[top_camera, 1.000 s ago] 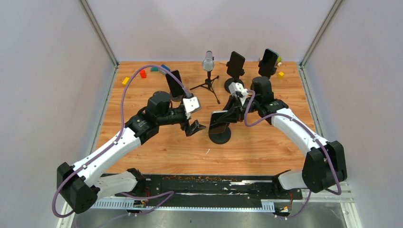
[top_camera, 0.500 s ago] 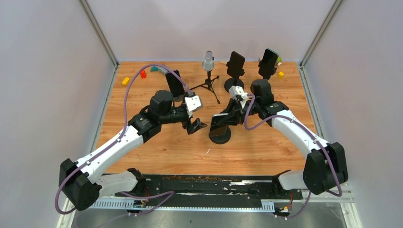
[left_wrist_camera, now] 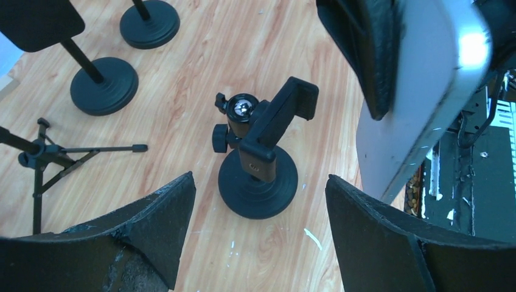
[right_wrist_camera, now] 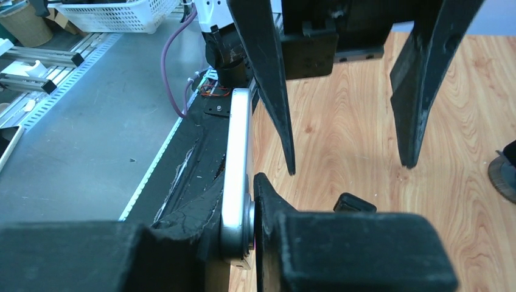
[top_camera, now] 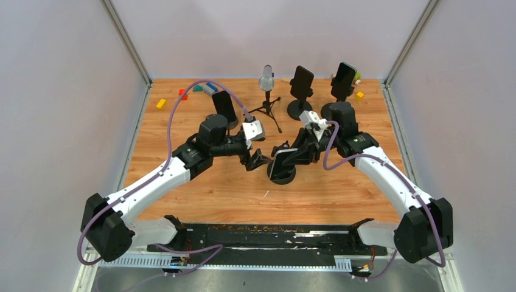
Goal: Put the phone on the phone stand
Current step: Install the phone on the phone stand.
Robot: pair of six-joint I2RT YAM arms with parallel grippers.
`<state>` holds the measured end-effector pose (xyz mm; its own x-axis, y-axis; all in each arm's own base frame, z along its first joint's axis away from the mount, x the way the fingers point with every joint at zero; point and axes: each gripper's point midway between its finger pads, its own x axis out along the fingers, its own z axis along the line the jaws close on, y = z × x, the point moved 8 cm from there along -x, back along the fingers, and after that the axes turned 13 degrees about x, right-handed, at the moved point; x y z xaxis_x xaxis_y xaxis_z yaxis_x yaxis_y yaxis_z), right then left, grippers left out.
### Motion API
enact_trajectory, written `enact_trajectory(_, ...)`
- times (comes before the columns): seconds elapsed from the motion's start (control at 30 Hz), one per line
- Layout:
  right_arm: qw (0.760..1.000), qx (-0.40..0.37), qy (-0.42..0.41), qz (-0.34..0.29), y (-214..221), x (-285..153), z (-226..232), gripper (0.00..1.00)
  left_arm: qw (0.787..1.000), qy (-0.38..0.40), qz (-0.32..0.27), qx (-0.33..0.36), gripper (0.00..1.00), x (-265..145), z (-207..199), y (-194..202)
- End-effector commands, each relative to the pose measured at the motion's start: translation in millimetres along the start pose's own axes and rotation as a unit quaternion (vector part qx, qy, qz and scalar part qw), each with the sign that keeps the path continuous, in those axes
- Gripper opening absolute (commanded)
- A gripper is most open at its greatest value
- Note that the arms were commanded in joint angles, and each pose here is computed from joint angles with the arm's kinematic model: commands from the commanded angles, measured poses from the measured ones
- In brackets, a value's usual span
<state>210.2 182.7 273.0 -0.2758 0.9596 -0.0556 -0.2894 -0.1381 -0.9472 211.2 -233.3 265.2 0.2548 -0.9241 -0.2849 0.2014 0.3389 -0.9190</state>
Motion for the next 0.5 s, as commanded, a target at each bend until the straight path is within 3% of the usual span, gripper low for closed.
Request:
enact_trajectory(0.0, 0.998, -0.051, -0.025, -0.012, -24.7, -3.9, 23.4, 0.0, 0.999, 0.008, -0.032, 0.013, 0.84, 9.7, 0.5, -12.6)
enact_trajectory(0.33, 0.999, -0.048, 0.004, -0.016, -30.1, -14.2, 25.6, 0.0, 0.999, -0.031, -0.019, 0.015, 0.78, 26.6, -0.3, -5.4)
enact_trajectory(0.47, 0.999, -0.048, 0.017, -0.019, -30.7, -20.5, 27.1, 0.0, 0.998, -0.063, -0.009, 0.005, 0.7, 28.7, 1.5, -0.9)
